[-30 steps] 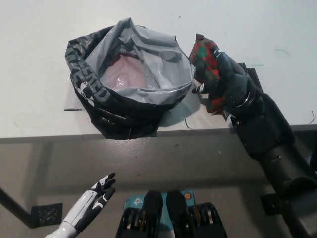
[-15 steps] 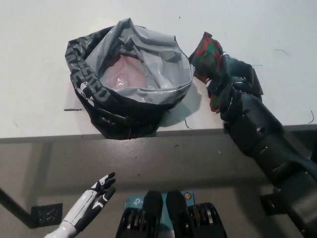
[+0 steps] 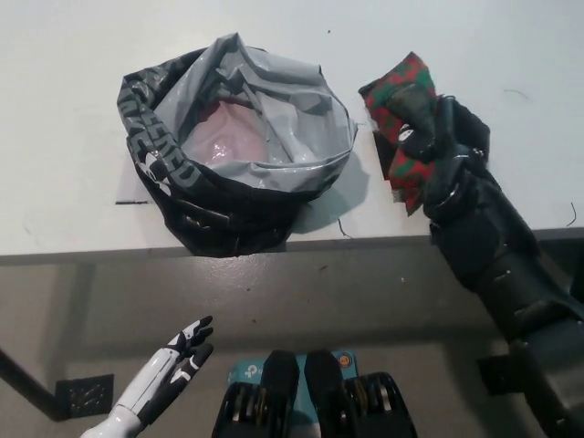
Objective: The robot uses its right hand to pick up a bag of coffee beans and puts it in the black plastic bag, then the robot grabs the top of the bag and lifts it.
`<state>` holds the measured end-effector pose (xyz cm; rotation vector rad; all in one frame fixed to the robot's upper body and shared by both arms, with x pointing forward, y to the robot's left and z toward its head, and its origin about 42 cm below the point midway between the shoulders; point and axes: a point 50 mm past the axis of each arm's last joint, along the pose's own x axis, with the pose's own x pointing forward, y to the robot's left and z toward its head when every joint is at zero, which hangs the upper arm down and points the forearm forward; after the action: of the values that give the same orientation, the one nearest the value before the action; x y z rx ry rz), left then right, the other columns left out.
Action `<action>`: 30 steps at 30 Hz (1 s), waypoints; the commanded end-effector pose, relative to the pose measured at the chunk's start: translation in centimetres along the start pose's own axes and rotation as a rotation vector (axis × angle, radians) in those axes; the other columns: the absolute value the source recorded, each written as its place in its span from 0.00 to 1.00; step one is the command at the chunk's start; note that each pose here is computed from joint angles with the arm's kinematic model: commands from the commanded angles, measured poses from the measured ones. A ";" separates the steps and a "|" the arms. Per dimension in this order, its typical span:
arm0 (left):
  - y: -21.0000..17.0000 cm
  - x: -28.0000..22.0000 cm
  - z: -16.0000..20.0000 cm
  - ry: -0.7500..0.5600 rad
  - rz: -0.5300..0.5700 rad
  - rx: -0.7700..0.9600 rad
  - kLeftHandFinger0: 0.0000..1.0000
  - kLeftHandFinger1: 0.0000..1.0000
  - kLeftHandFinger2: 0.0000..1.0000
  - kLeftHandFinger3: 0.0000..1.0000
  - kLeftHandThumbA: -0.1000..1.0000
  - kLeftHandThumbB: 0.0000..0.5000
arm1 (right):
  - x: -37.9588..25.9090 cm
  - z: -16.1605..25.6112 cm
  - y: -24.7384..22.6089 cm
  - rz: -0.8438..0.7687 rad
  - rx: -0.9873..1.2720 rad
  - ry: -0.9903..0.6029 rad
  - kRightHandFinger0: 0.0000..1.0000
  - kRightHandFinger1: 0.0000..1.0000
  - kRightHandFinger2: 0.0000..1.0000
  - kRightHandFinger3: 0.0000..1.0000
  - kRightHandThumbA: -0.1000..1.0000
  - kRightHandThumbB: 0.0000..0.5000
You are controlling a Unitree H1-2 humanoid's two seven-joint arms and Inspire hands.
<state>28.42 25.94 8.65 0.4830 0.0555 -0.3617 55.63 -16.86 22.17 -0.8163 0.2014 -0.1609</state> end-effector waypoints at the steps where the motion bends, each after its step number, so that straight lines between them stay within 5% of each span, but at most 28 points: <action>1: 1.2 0.2 0.7 -0.036 0.004 0.039 1.00 1.00 1.00 1.00 1.00 0.30 | 0.8 1.9 -2.3 0.157 0.809 -0.025 0.00 0.24 0.34 0.62 0.00 0.35; 5: 1.2 0.2 0.6 -0.028 0.005 0.041 1.00 1.00 1.00 1.00 1.00 0.27 | 1.4 2.0 -4.4 0.296 1.318 0.011 0.00 0.29 0.62 0.72 0.00 0.33; 6: 1.3 0.1 0.6 -0.027 0.004 0.041 1.00 1.00 1.00 1.00 1.00 0.27 | 1.4 2.0 -4.6 0.312 1.361 0.020 0.00 0.29 0.62 0.72 0.00 0.33; 7: 1.3 0.1 0.5 -0.025 0.005 0.042 1.00 1.00 1.00 1.00 1.00 0.27 | 1.6 2.1 -5.1 0.357 1.470 0.027 0.00 0.17 0.58 0.70 0.00 0.33; 9: 1.2 0.0 0.5 -0.026 0.004 0.049 1.00 1.00 1.00 1.00 1.00 0.26 | 1.7 2.1 -5.6 0.408 1.586 0.020 0.00 0.08 0.56 0.69 0.00 0.30; 11: 1.2 0.0 0.4 -0.026 0.002 0.048 1.00 1.00 1.00 1.00 1.00 0.25 | 1.7 2.1 -6.2 0.457 1.736 0.030 0.00 0.05 0.59 0.78 0.00 0.27; 12: 1.1 0.0 0.4 -0.023 0.003 0.047 1.00 1.00 1.00 1.00 1.00 0.26 | 1.7 2.1 -6.6 0.485 1.811 0.028 0.00 0.09 0.64 0.96 0.00 0.29; 16: 1.1 -0.1 0.3 -0.022 0.001 0.051 1.00 1.00 1.00 1.00 1.00 0.27 | 1.7 2.3 -7.8 0.536 1.898 0.003 0.00 0.22 0.70 1.00 0.00 0.26; 22: 1.1 0.1 0.2 -0.020 -0.001 0.045 1.00 1.00 1.00 1.00 1.00 0.29 | 1.2 4.3 -10.0 0.505 1.924 -0.076 0.00 0.28 0.76 1.00 0.00 0.17; 26: 1.1 0.1 0.4 -0.021 -0.002 0.052 1.00 1.00 1.00 1.00 1.00 0.28 | 0.2 6.9 -12.3 0.513 1.926 -0.216 0.00 0.31 0.77 1.00 0.00 0.29; 30: 1.1 0.0 0.4 -0.024 -0.002 0.052 1.00 1.00 1.00 1.00 1.00 0.24 | -0.8 9.2 -14.1 0.531 1.917 -0.316 0.00 0.31 0.76 1.00 0.00 0.30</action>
<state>28.35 26.05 8.23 0.4819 0.0734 -0.3605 55.28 -22.86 21.63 0.4554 0.3929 -0.2261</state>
